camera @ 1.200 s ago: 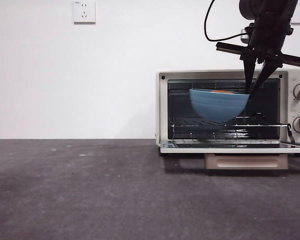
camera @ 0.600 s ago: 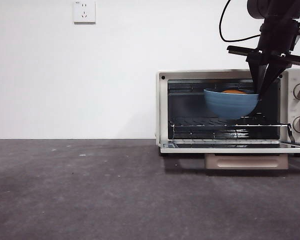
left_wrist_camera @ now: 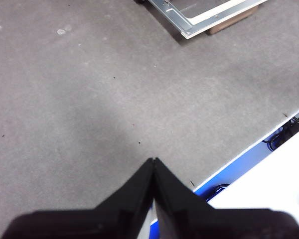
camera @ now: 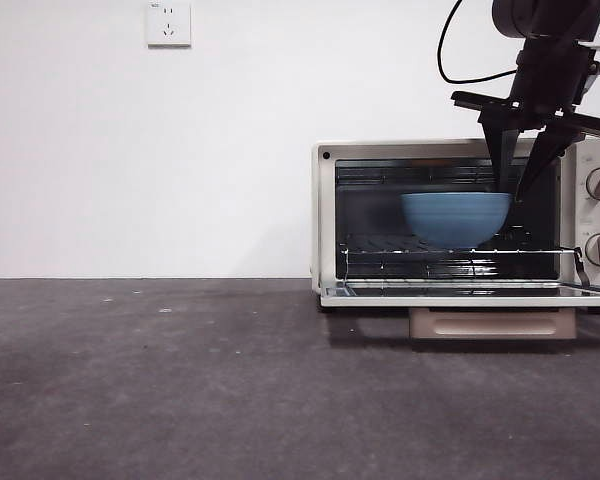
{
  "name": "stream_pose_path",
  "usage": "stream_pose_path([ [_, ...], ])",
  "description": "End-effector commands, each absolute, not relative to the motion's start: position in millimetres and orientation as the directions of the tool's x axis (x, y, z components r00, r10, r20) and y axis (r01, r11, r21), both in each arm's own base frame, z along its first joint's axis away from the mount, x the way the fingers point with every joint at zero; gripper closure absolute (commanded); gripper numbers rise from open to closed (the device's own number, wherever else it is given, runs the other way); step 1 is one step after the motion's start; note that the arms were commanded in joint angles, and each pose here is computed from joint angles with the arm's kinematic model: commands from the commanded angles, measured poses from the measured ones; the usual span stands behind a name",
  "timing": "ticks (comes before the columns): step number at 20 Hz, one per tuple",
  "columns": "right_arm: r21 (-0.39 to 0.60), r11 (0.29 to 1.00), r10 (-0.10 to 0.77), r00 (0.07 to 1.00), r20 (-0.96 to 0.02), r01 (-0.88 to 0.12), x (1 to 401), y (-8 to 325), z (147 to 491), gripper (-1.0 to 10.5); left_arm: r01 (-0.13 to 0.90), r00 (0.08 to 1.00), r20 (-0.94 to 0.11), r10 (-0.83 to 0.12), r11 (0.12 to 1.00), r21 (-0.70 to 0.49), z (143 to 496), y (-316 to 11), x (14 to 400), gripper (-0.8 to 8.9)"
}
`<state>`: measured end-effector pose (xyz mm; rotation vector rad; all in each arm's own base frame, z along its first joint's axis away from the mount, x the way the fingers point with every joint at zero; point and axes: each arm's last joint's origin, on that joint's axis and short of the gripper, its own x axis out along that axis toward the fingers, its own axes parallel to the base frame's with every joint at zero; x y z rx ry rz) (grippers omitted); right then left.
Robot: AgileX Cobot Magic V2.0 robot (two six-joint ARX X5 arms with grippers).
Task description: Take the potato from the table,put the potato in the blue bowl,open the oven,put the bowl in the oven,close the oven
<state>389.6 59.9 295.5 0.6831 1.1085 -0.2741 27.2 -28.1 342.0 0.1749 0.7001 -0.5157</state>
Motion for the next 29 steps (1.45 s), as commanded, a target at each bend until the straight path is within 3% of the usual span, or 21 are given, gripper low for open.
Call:
stream_pose_path([
  [1, 0.349, 0.795, 0.125, 0.428, -0.895, 0.497, 392.6, 60.4, 293.8, 8.4, 0.504, 0.646, -0.654, -0.393, 0.863, -0.022, 341.1, -28.9, 27.5, 8.19],
  [6, 0.326, 0.847, 0.123, 0.442, -0.889, 0.421, 389.5, 59.8, 321.6, 8.4, 0.504, 0.646, -0.654, -0.393, 0.864, -0.021, 341.1, -28.9, 27.6, 8.19],
  [11, 0.183, 0.965, 0.072, 0.482, -0.873, 0.187, 367.9, 56.6, 380.8, 8.5, 0.504, 0.641, -0.666, -0.383, 0.864, -0.012, 340.7, -32.8, 29.5, 8.19],
  [15, 0.027, 0.998, -0.011, 0.597, -0.802, 0.054, 318.3, 51.8, 439.6, 8.5, 0.513, 0.631, -0.685, -0.363, 0.858, 0.019, 341.0, -52.0, 39.2, 8.19],
  [17, 0.022, 0.999, 0.002, 0.666, -0.746, 0.022, 287.8, 46.7, 465.1, 8.5, 0.546, 0.645, -0.645, -0.41, 0.838, 0.013, 345.9, -73.0, 49.5, 8.19],
  [21, -0.03, 0.998, 0.022, 0.772, -0.636, -0.053, 220.7, 35.1, 505.3, 8.5, 0.663, 0.583, -0.595, -0.554, 0.747, -0.046, 348.6, -127.3, 79.0, 8.22],
  [25, -0.011, 0.993, 0.098, 0.854, -0.512, -0.121, 156.4, 25.7, 532.0, 8.6, 0.743, 0.364, -0.583, -0.726, 0.604, -0.288, 333.4, -160.6, 135.4, 8.22],
  [27, -0.025, 0.991, 0.108, 0.883, -0.457, -0.134, 129.5, 21.2, 539.7, 9.1, 0.723, 0.232, -0.569, -0.789, 0.531, -0.441, 315.4, -166.1, 172.7, 8.22],
  [29, -0.023, 0.989, 0.125, 0.901, -0.415, -0.148, 105.5, 17.4, 543.0, 9.2, 0.659, 0.091, -0.48, -0.872, 0.414, -0.628, 295.3, -162.8, 213.6, 8.22],
])
